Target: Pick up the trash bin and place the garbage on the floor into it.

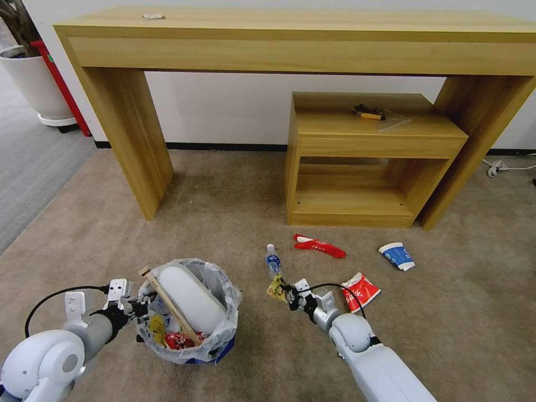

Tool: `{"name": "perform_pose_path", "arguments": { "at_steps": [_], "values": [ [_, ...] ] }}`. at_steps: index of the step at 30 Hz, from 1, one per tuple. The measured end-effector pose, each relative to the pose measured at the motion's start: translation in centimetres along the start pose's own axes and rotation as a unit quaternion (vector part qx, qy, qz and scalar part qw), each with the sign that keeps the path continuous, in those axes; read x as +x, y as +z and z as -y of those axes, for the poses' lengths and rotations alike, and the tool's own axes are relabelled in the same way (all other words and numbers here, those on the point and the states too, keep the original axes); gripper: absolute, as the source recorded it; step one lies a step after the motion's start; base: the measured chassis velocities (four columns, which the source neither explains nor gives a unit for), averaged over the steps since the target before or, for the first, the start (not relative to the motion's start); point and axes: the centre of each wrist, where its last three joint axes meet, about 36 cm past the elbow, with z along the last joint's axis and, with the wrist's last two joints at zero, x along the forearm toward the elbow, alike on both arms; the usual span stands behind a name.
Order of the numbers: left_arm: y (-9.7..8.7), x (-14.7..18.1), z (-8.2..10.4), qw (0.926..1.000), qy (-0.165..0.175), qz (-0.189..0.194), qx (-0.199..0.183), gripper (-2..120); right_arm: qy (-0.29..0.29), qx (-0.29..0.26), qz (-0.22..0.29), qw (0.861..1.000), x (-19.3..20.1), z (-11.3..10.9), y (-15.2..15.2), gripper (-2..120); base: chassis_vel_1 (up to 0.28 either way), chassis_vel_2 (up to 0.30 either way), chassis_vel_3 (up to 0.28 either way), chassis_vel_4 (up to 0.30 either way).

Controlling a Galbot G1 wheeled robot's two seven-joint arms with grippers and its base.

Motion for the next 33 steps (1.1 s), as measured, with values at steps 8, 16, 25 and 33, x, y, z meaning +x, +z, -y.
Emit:
{"name": "perform_pose_path", "arguments": {
  "at_steps": [8,16,25,33],
  "values": [
    [-0.4,-0.9,0.4,0.9998,0.013,-0.008,-0.013,0,-0.034,0.03,0.127,0.991,4.8,1.4,-11.1,0,0.0,0.0,0.0,0.0],
    [-0.4,-2.7,2.1,0.9978,0.045,-0.031,-0.036,0,-0.161,0.062,0.13,0.976,5.8,-0.5,-17.1,0,0.0,0.0,0.0,0.0],
    [-1.3,-4.7,4.6,0.9955,0.07,-0.04,-0.049,0,-0.238,0.089,0.109,0.961,4.1,-4.4,-18.2,0,0.0,0.0,0.0,0.0],
    [-3.0,-5.3,5.6,0.9958,0.066,-0.039,-0.051,0,-0.261,0.153,0.048,0.952,2.7,-6.4,-14.9,0,0.0,0.0,0.0,0.0]
  ]
}}
